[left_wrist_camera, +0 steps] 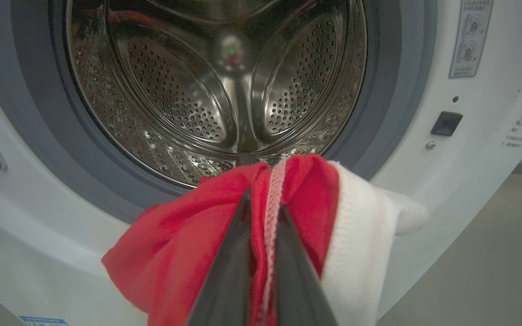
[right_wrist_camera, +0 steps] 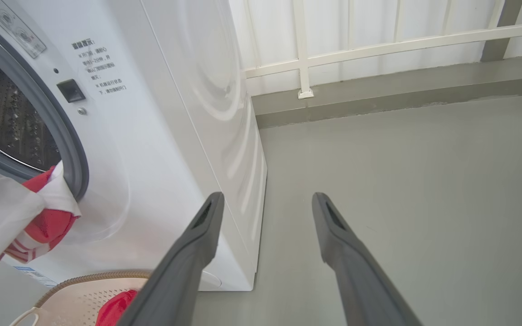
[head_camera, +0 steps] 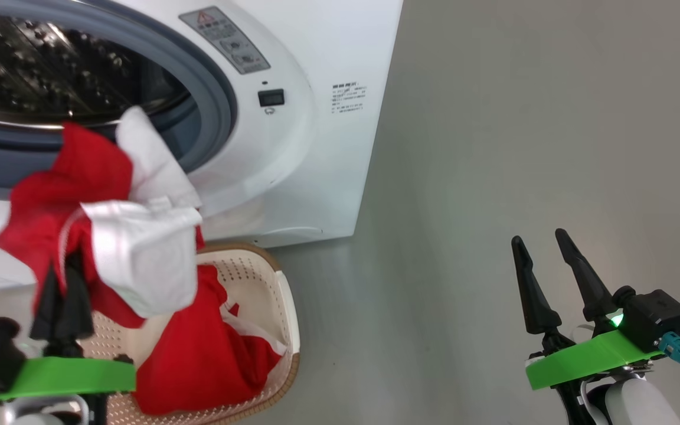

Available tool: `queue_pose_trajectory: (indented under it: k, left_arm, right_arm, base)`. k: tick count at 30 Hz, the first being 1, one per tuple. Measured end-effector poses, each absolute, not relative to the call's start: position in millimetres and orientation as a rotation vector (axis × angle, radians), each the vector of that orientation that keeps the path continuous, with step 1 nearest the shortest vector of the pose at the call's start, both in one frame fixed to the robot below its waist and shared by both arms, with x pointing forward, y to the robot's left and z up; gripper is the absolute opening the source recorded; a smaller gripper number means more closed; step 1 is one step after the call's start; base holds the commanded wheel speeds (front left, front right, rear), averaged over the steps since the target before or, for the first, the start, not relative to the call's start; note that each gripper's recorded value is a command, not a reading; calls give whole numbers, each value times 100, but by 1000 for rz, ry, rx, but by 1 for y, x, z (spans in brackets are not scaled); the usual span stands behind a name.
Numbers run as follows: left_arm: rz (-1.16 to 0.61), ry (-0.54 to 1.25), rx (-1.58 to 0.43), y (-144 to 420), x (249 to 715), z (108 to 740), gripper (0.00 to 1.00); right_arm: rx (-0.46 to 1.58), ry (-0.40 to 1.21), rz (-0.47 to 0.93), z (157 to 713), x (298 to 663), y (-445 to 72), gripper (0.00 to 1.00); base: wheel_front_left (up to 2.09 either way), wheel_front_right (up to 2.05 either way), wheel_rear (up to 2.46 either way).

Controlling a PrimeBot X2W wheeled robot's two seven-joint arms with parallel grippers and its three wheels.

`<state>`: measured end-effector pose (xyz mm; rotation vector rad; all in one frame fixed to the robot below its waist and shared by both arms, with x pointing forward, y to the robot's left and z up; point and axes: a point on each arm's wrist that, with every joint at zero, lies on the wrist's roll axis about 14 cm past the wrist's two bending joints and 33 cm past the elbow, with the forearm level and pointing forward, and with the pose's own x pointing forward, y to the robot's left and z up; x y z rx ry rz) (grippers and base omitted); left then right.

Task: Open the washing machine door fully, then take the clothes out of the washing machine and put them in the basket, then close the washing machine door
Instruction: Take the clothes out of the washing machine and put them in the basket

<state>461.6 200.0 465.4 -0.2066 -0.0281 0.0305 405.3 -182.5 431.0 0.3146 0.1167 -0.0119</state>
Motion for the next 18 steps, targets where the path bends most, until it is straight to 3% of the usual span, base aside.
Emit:
queue_pose_trajectory:
  k: [8,18]
  left_arm:
    - [12,236,-213,188,447,380,0]
    - [-24,418,-216,174,457,315,0]
  right_arm:
    - [312,146,-19,418,412,-184,100]
    - [302,184,-22,397,428,-185,100]
  base:
    - [0,0,0]
    - [0,0,0]
